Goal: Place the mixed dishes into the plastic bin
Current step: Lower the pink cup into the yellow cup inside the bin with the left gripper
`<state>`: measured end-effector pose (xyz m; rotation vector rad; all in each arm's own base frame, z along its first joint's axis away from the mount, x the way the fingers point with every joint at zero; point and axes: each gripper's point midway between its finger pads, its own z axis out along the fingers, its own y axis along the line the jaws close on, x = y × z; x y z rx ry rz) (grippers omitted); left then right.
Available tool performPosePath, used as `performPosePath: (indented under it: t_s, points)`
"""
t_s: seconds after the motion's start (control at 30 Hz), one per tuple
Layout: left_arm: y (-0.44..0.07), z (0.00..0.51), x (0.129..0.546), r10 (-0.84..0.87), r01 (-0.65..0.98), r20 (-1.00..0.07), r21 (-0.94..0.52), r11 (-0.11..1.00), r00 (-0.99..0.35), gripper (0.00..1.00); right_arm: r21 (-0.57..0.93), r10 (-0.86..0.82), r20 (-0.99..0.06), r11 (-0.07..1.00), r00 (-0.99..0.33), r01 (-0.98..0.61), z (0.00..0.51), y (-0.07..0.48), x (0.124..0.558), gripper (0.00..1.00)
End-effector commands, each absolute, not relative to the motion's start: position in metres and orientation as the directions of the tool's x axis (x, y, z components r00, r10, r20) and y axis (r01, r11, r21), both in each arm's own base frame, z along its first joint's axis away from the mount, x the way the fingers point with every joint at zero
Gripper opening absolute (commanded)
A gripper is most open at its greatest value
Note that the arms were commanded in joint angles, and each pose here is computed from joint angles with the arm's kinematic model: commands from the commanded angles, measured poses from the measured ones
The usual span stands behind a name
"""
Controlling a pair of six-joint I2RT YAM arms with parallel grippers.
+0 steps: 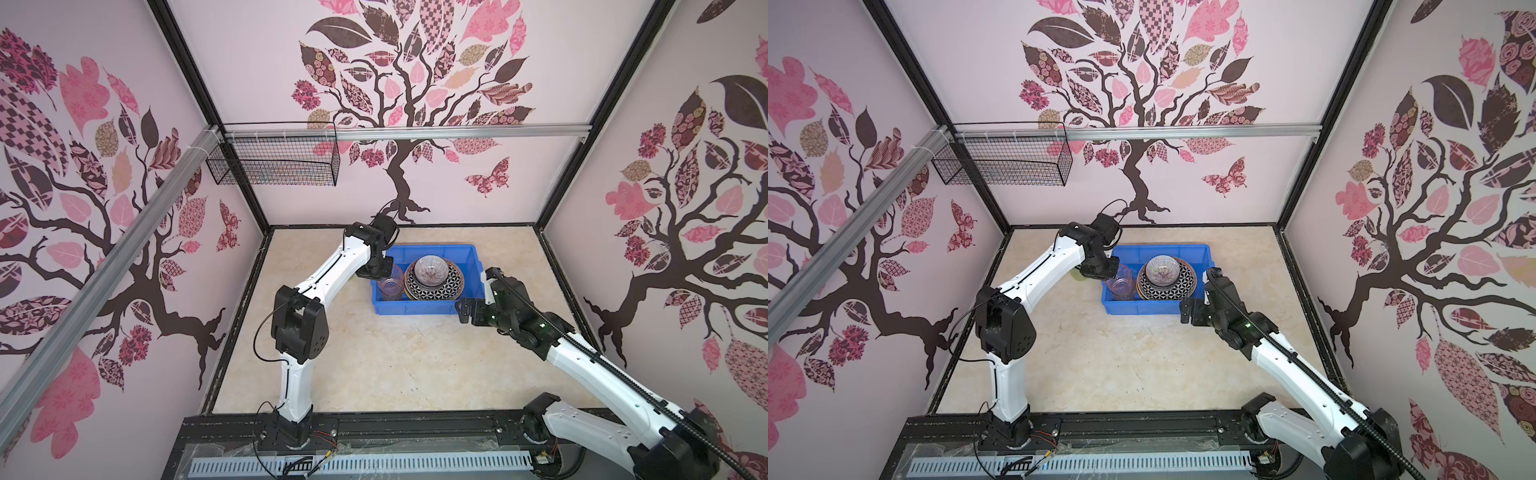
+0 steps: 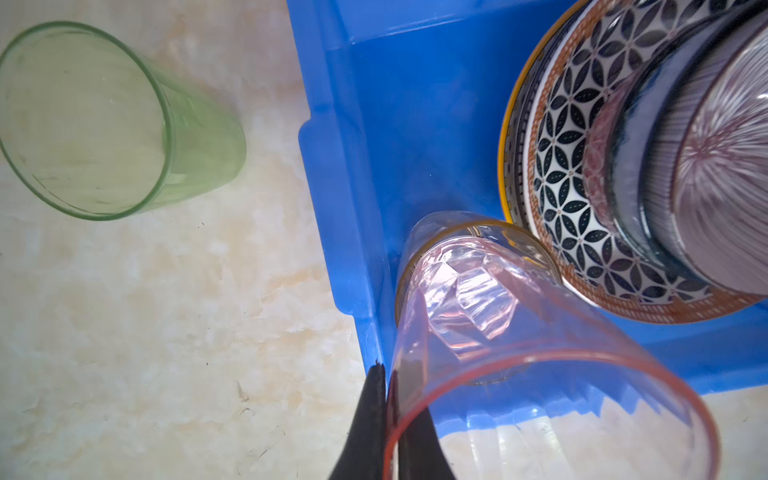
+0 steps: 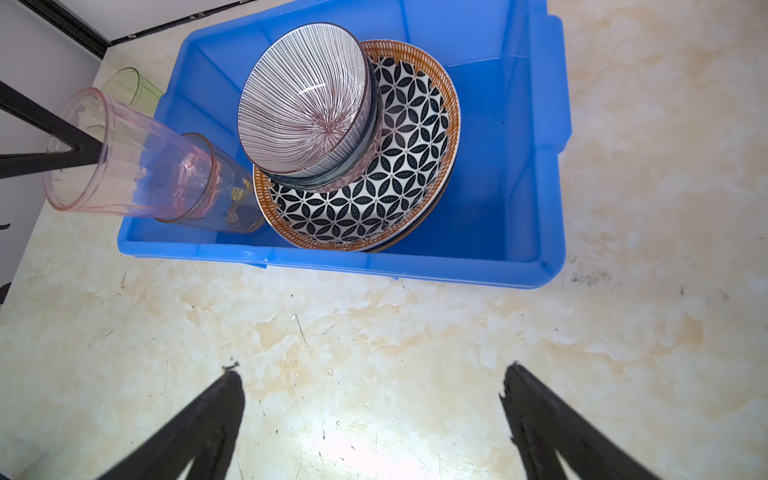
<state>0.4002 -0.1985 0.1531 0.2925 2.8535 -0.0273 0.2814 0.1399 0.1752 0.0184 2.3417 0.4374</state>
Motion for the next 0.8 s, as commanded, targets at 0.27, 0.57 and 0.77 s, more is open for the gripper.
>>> performPosePath:
  t_s: [0.27,0.57,0.77]
  points:
    - [-0.199,0.131,0.396,0.229,0.227,-0.208,0.031,0.973,-0.951,0.0,0.328,0.147,-0.667,0.938,-0.731,-0.111,0.179,0.142,0.281,1.0]
    - [-0.199,0.12,0.393,0.237,0.233,-0.166,0.044,0.972,-0.957,0.0,0.325,0.141,-0.665,0.939,-0.734,-0.115,0.177,0.142,0.282,1.0]
    - [-0.199,0.118,0.393,0.239,0.234,-0.162,0.047,0.971,-0.957,0.0,0.326,0.137,-0.664,0.938,-0.735,-0.119,0.177,0.144,0.283,1.0]
